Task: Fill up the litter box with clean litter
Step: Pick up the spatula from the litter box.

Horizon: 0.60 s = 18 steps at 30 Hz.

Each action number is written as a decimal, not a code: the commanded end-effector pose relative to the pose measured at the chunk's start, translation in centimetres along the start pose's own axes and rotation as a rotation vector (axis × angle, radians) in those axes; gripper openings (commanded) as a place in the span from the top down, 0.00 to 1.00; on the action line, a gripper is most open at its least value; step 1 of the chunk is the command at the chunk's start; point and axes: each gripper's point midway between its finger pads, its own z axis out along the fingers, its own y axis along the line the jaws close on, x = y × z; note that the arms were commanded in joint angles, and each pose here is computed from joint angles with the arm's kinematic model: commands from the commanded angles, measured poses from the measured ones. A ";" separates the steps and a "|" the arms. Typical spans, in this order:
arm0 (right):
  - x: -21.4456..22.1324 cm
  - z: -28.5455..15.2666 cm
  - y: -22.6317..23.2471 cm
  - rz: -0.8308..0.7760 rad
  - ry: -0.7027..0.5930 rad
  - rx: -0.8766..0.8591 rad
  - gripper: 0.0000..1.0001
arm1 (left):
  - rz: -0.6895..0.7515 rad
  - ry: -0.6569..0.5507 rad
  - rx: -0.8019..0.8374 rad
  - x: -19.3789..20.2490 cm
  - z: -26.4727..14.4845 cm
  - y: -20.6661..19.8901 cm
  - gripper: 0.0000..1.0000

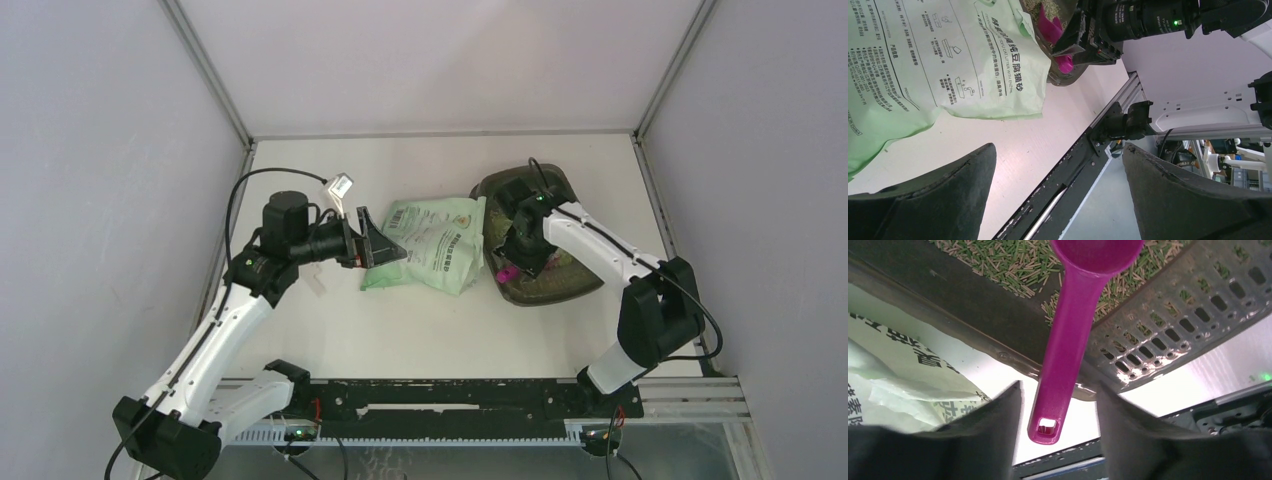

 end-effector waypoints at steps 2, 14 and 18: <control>-0.9 -1.4 1.1 0.000 -0.033 -0.086 0.52 | 0.021 -0.001 0.015 0.2 0.3 0.5 0.00; -1.4 -4.2 1.4 -0.041 -0.017 -0.224 1.00 | 0.012 -0.012 0.020 0.0 0.0 0.0 0.00; -1.7 -5.1 0.7 -0.078 0.027 -0.256 1.00 | 0.013 -0.019 0.023 -0.2 -0.1 -0.2 0.00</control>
